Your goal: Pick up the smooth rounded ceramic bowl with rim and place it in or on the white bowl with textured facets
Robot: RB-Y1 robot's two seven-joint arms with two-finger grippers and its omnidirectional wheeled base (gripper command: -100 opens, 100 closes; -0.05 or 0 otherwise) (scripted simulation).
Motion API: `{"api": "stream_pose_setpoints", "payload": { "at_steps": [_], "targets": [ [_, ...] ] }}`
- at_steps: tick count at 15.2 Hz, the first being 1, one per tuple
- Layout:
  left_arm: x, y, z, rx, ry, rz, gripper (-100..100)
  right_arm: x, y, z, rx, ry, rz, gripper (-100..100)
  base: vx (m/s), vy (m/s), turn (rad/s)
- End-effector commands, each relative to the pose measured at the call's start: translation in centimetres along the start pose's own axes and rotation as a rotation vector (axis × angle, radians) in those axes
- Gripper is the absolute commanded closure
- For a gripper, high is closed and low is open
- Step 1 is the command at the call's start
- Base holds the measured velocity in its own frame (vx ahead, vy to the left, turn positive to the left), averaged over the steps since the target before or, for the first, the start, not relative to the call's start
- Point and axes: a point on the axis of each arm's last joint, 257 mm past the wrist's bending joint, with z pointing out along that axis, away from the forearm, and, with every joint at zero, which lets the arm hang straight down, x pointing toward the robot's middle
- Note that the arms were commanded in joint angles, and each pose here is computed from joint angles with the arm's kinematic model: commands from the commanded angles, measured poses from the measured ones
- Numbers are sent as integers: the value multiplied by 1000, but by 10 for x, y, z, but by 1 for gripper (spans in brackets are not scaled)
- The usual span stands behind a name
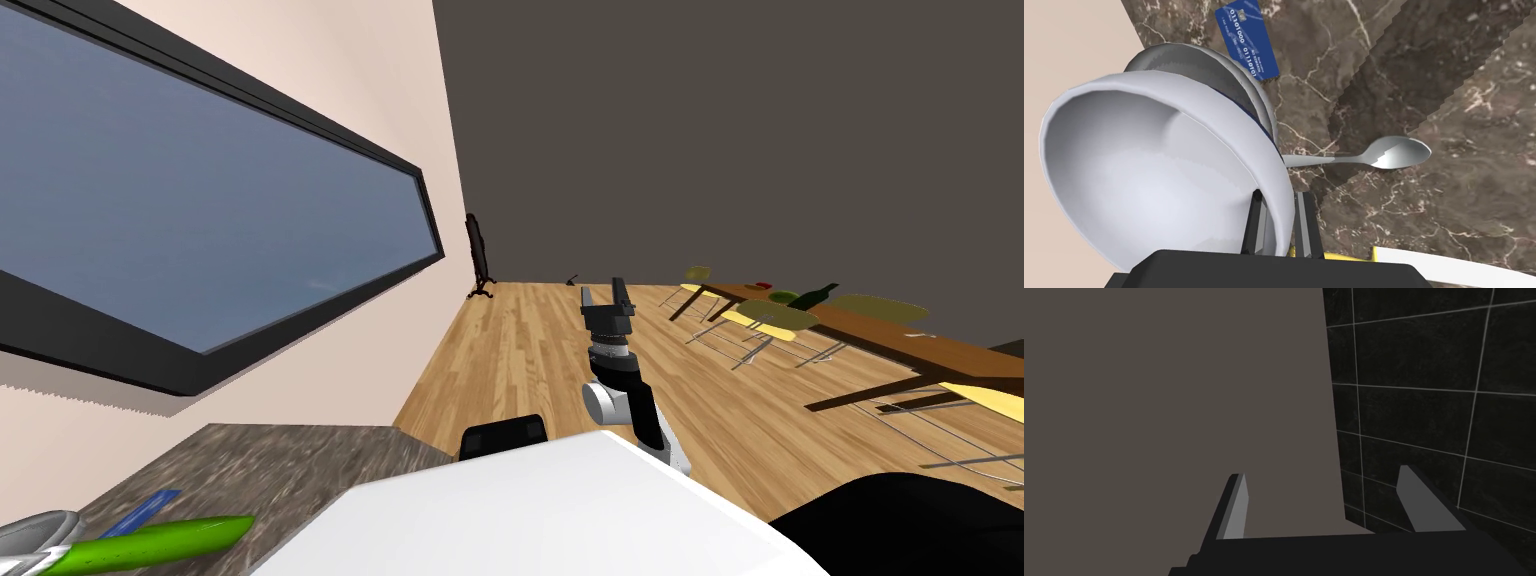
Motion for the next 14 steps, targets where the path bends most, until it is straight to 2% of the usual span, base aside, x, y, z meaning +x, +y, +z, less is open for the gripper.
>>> {"api": "stream_pose_setpoints", "payload": {
  "at_steps": [1, 7, 9, 10, 14],
  "targets": [
    [-9, -11, -8, 13, -5, -27, 100, 0, 0, 0, 0, 0, 0, 0, 42, 46, -2],
    [-33, -32, -27, 43, -17, -93, 100, 0, 0, 0, 0, 0, 0, 0, 48, 60, 9],
    [-30, -31, -25, 41, -17, -87, 100, 0, 0, 0, 0, 0, 0, 0, 41, 54, 13],
    [-31, -32, -26, 43, -17, -90, -100, 0, 0, 0, 0, 0, 0, 0, 11, 17, -1],
    [-31, -32, -26, 44, -17, -89, -100, 0, 0, 0, 0, 0, 0, 0, 1, 2, 0]
  ]
}}
